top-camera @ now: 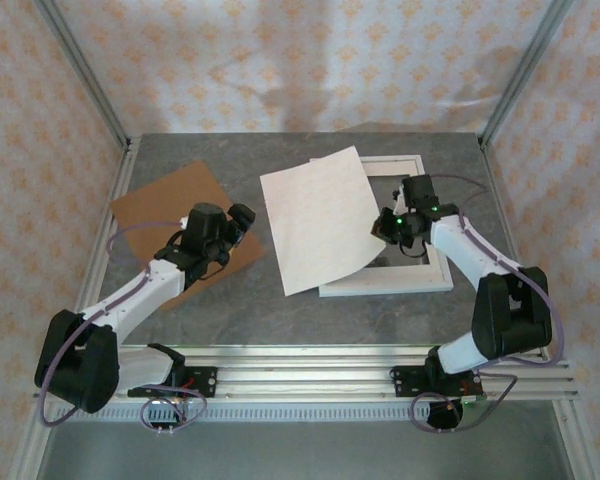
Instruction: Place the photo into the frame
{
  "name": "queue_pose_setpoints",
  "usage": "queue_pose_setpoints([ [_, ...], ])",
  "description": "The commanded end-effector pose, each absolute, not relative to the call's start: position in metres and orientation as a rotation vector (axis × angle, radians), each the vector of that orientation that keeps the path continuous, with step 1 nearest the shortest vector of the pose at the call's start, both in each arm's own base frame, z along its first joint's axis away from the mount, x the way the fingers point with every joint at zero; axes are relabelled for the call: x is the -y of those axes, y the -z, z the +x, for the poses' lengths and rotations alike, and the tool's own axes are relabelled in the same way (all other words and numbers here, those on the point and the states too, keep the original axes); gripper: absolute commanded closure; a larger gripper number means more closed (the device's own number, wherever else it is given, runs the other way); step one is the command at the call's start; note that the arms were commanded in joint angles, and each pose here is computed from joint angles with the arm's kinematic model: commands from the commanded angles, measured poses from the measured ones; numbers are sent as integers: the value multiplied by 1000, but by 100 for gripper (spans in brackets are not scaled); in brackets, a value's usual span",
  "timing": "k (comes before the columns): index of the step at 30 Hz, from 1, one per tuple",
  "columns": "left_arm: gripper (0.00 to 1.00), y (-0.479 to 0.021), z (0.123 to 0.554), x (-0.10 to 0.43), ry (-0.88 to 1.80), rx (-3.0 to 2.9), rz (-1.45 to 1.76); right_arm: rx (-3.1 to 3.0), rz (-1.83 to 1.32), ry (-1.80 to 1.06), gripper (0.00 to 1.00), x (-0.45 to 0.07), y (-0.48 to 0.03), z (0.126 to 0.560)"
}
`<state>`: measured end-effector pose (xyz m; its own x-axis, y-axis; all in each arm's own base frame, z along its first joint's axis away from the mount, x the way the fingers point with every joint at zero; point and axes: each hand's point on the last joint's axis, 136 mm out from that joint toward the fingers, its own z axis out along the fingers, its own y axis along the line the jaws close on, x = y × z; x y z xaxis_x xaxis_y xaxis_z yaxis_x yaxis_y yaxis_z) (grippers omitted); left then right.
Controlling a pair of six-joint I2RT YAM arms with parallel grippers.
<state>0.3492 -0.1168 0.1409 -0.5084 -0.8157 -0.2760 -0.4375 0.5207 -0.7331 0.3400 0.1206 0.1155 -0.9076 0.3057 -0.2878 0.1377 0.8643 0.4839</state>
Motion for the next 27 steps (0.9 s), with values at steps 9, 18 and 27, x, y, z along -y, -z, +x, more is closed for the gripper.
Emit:
queue_pose_setpoints([
  [9, 0, -164, 376, 132, 697, -2268, -687, -2659, 409, -34, 100, -35, -125, 314],
  [18, 0, -159, 376, 134, 689, -2287, -654, -2648, 379, 106, 100, -16, -132, 321],
  [27, 0, -151, 370, 133, 686, -2304, -655, -2653, 246, 150, 100, -16, -141, 338],
])
